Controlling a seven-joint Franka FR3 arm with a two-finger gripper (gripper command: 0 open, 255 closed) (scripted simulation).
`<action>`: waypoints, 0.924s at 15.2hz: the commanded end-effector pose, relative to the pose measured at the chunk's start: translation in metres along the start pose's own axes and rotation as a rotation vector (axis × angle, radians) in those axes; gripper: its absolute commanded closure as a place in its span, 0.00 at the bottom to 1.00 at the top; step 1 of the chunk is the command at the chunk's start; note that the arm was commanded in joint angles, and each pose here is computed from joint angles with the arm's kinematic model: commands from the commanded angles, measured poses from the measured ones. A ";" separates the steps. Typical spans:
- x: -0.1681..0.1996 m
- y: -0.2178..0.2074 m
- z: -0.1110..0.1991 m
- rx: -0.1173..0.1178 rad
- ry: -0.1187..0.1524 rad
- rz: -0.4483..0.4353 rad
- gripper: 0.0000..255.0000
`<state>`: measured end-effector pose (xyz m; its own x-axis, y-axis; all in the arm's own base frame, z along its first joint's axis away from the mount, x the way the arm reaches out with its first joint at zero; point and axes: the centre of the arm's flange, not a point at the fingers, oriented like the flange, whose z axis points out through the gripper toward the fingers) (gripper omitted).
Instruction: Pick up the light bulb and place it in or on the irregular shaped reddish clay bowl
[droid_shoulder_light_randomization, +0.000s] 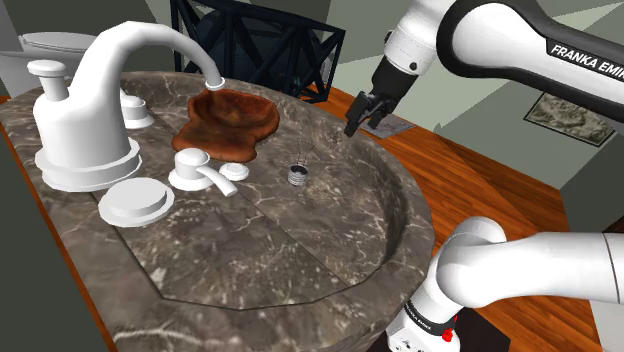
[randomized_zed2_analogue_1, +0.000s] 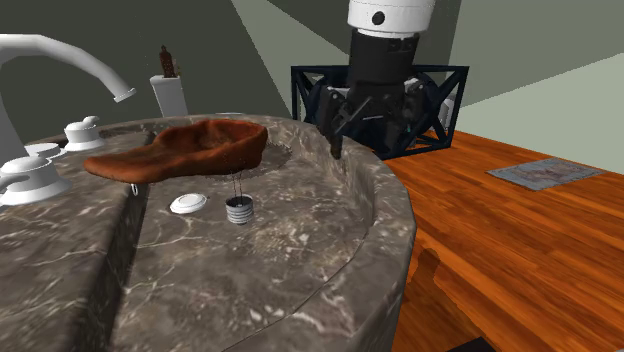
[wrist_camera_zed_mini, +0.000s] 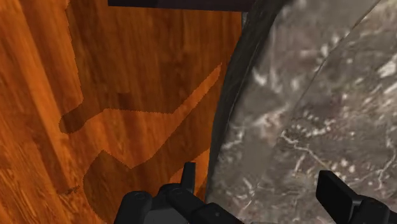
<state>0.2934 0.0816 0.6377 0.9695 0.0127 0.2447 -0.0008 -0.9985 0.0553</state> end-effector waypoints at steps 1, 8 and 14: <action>-0.005 -0.025 -0.001 0.001 0.010 -0.025 0.00; -0.027 -0.115 -0.009 0.006 0.046 -0.113 0.00; -0.051 -0.188 -0.015 0.010 0.077 -0.186 0.00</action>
<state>0.2457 0.2565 0.6299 0.9348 0.1888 0.3007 0.1676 -0.9813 0.0950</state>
